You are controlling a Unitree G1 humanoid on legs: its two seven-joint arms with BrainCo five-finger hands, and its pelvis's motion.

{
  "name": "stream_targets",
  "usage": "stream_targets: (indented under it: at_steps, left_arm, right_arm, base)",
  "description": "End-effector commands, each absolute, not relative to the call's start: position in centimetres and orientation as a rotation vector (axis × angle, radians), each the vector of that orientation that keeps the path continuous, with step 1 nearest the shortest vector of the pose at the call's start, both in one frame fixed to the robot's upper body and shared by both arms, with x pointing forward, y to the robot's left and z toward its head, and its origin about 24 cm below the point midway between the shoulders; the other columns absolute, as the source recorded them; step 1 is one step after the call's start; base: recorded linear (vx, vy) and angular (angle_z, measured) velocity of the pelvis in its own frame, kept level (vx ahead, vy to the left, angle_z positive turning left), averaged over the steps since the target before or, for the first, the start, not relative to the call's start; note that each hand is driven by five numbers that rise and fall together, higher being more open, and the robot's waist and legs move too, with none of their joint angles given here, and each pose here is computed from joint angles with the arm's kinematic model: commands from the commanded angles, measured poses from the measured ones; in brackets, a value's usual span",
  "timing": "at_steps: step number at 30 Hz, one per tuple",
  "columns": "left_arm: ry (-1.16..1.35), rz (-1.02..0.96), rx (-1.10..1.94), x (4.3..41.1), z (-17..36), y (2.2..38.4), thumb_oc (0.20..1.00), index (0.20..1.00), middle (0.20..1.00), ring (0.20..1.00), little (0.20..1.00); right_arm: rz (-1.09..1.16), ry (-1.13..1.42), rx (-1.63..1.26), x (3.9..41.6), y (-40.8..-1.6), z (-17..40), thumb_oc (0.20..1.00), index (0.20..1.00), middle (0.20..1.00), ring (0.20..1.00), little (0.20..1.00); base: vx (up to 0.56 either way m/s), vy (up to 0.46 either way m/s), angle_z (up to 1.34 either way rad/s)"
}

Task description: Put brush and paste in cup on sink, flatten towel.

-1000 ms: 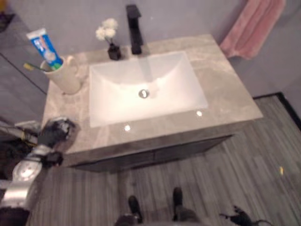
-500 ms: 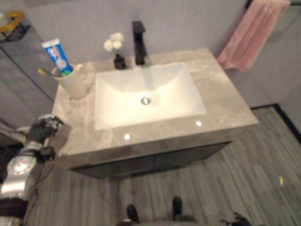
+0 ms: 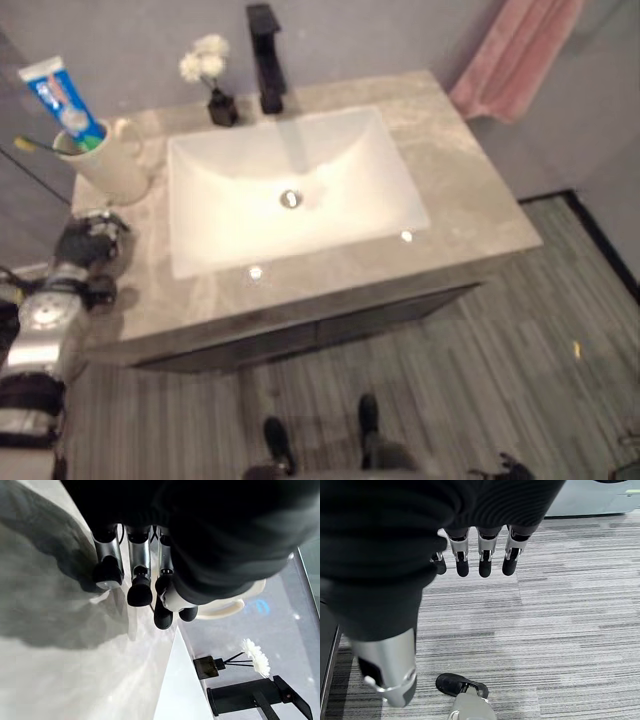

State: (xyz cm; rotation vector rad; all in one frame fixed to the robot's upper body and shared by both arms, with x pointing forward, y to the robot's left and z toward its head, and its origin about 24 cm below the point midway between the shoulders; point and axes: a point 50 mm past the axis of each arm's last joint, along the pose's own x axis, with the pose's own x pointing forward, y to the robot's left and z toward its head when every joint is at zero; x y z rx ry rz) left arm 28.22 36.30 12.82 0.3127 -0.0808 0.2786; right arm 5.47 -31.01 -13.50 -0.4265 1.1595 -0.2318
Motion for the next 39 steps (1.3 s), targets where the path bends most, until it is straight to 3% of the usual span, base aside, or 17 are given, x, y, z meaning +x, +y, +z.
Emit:
stream_targets:
  at_steps: [1,28,39]
  left_arm:
    - [-0.217,0.352,0.343,28.8,16.9,37.5,0.200,0.200,0.200,0.200,0.200]
    - [-0.545,0.414,0.358,31.9,27.5,35.5,0.200,0.200,0.200,0.200,0.200]
    - [-0.449,0.241,0.389,31.2,23.0,33.5,0.200,0.200,0.200,0.200,0.200]
  right_arm:
    - [-0.302,1.112,-0.439,6.5,-32.5,-12.5,1.000,1.000,1.000,1.000,1.000]
    - [-0.250,0.893,-0.436,11.7,-31.1,-11.1,1.000,1.000,1.000,1.000,1.000]
    - [-0.245,0.950,-0.444,10.4,-31.3,-11.6,1.000,1.000,1.000,1.000,1.000]
  base:
    - [0.03,-0.001,-0.01]
    - [0.00,0.001,-0.03]
    - [0.00,-0.003,-0.03]
